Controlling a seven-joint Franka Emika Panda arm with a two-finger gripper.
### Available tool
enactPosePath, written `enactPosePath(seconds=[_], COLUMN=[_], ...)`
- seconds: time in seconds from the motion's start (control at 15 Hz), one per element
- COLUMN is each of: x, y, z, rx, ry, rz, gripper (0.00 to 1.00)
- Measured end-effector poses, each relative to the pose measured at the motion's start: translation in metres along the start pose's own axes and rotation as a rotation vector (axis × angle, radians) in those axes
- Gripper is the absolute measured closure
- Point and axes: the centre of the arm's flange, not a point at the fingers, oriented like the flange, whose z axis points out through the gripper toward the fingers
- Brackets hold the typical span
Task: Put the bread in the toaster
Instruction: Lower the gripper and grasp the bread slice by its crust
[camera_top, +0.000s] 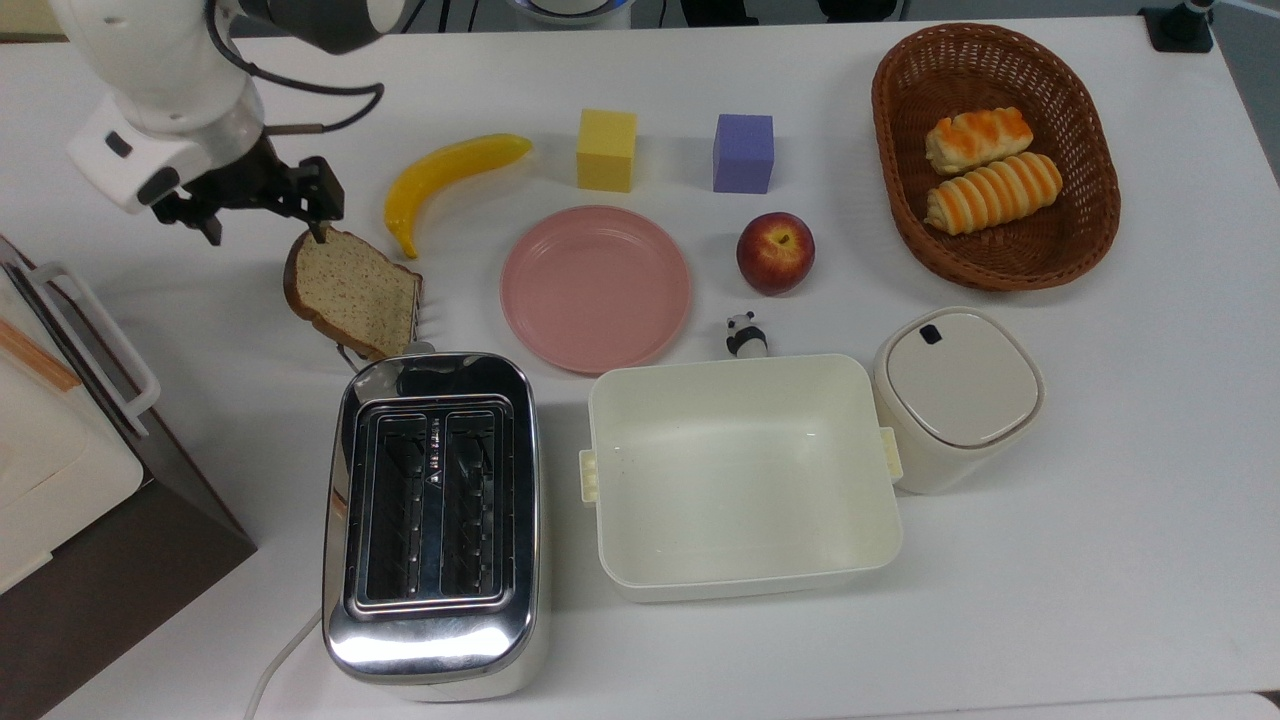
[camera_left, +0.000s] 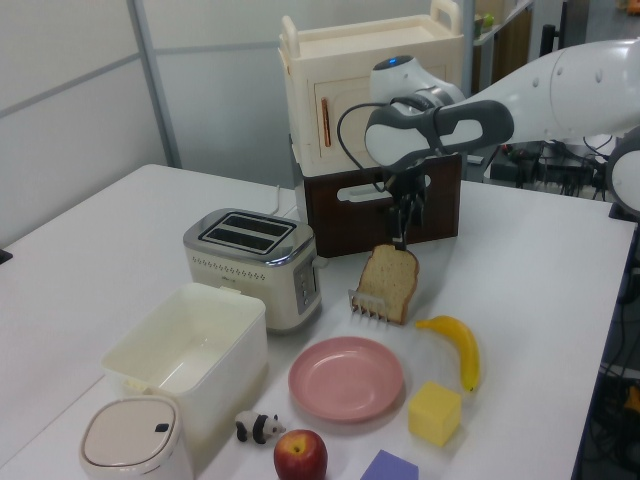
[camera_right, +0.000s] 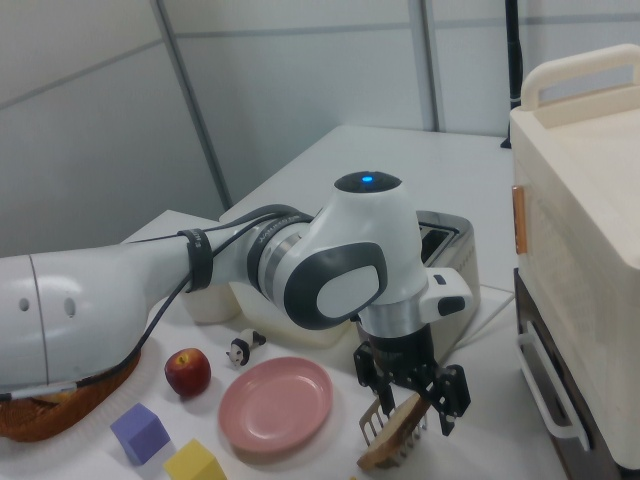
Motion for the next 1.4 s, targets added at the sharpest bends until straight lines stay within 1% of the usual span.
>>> enactPosePath(seconds=[0.13,0.2,0.27,0.4,0.47,0.6,0.66,0.73,1.0,1.2,1.33,1.4], x=[0.005,0.006,0.007,0.008,0.008,0.008,0.008,0.008,0.013,0.016,0.017,0.017], y=[-0.007,-0.010,-0.012,-0.013,-0.013,-0.013,-0.013,-0.013,-0.020,-0.025,-0.029,-0.030], z=[0.007,0.009,0.009,0.010,0.010,0.011,0.012,0.014,0.031,0.034,0.031,0.029], rx=[0.003,0.005,0.008,0.011,0.011,0.012,0.011,0.009,0.005,0.005,0.004,0.003], ry=[-0.008,-0.009,-0.010,-0.009,-0.009,-0.010,-0.009,-0.004,0.005,0.003,0.008,0.011], rz=[-0.012,-0.016,-0.018,-0.018,-0.018,-0.018,-0.018,-0.018,-0.003,-0.001,-0.005,-0.005], gripper=[0.08,0.15,0.15,0.29,0.30,0.41,0.41,0.44,0.44,0.50,0.70,0.78])
